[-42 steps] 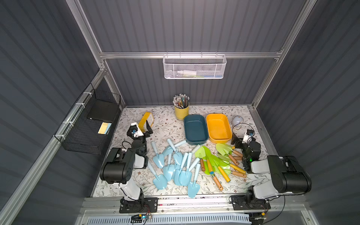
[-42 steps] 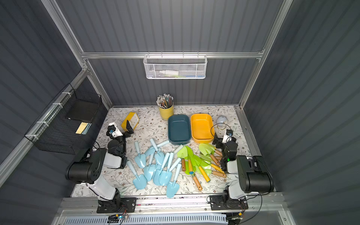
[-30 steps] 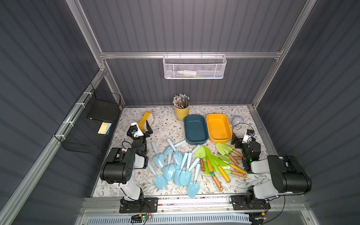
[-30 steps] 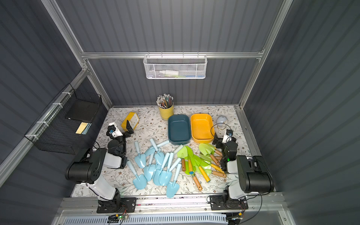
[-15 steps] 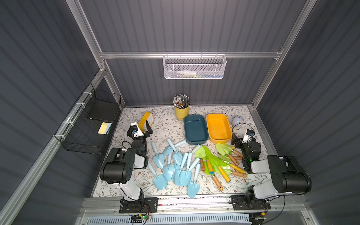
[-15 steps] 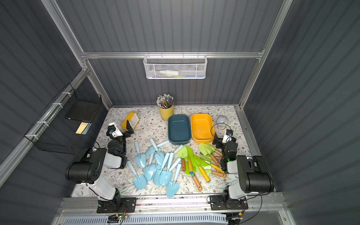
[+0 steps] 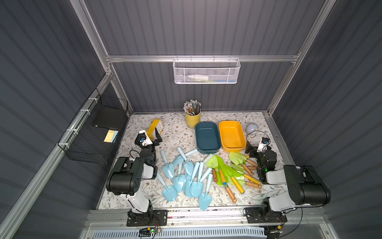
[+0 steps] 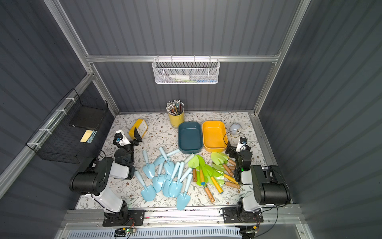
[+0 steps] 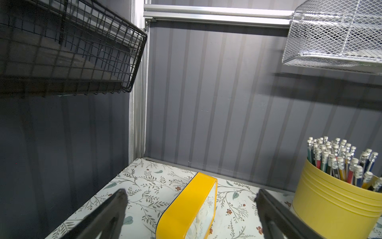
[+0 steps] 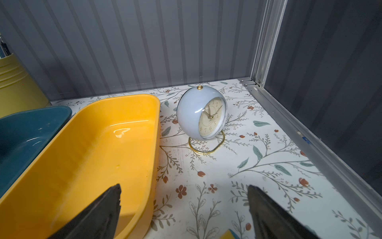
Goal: Sort the small shovels by color and place them into the storage box
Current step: Pick up the shovel from the center of the board.
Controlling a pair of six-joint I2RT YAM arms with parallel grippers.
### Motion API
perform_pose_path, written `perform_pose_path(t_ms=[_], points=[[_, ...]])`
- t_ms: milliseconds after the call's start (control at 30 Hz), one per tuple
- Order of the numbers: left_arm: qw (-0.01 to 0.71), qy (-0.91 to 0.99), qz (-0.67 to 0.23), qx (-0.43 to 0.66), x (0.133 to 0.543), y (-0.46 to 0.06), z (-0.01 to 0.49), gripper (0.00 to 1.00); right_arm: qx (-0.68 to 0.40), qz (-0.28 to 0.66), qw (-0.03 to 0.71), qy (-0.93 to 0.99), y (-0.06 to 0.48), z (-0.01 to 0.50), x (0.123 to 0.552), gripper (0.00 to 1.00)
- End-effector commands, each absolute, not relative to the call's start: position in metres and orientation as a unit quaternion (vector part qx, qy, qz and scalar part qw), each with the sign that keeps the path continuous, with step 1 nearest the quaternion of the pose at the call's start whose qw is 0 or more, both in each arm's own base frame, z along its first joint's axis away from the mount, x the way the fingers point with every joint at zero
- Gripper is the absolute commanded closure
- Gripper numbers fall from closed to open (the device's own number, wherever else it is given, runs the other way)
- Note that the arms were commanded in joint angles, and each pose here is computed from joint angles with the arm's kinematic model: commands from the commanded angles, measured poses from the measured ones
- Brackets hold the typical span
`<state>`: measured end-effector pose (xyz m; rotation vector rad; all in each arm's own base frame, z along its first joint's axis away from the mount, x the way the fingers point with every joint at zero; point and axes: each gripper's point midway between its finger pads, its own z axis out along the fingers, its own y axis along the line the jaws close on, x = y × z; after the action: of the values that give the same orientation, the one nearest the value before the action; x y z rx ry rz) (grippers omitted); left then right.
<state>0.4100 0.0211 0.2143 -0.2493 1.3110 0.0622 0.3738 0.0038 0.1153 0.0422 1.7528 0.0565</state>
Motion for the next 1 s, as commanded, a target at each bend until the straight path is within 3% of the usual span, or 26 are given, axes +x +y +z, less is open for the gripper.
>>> perform_pose_path(t_ms=[0, 500, 567, 633, 733, 900, 933, 967], points=[[0.857, 0.5, 0.018, -0.125, 0.387, 0.022, 0.272, 0.01, 0.016, 0.03, 0.651, 0.758, 0.006, 0.125, 0.379, 0.01], [0.861, 0.496, 0.017, -0.113, 0.388, 0.02, 0.278, 0.01, 0.049, 0.015, 0.667, 0.744, -0.007, 0.14, 0.385, 0.01], [0.842, 0.534, 0.022, -0.078, 0.416, 0.008, 0.287, 0.01, 0.039, 0.019, 0.647, 0.761, -0.003, 0.147, 0.393, 0.05], [0.809, 0.578, 0.016, -0.106, 0.453, 0.008, 0.294, 0.01, 0.056, 0.036, 0.591, 0.804, 0.0, 0.144, 0.4, 0.01], [0.771, 0.614, -0.027, -0.168, 0.485, 0.005, 0.305, 0.01, 0.084, 0.05, 0.566, 0.819, 0.006, 0.152, 0.397, 0.01], [0.735, 0.63, -0.101, -0.228, 0.48, -0.056, 0.288, 0.01, 0.175, 0.062, 0.546, 0.817, 0.005, 0.16, 0.369, 0.02], [0.726, 0.639, -0.128, -0.22, 0.479, -0.076, 0.283, 0.01, 0.183, 0.072, 0.539, 0.819, 0.008, 0.158, 0.362, 0.04], [0.719, 0.648, -0.147, -0.202, 0.478, -0.098, 0.279, 0.01, 0.182, 0.083, 0.534, 0.822, 0.013, 0.157, 0.357, 0.13]])
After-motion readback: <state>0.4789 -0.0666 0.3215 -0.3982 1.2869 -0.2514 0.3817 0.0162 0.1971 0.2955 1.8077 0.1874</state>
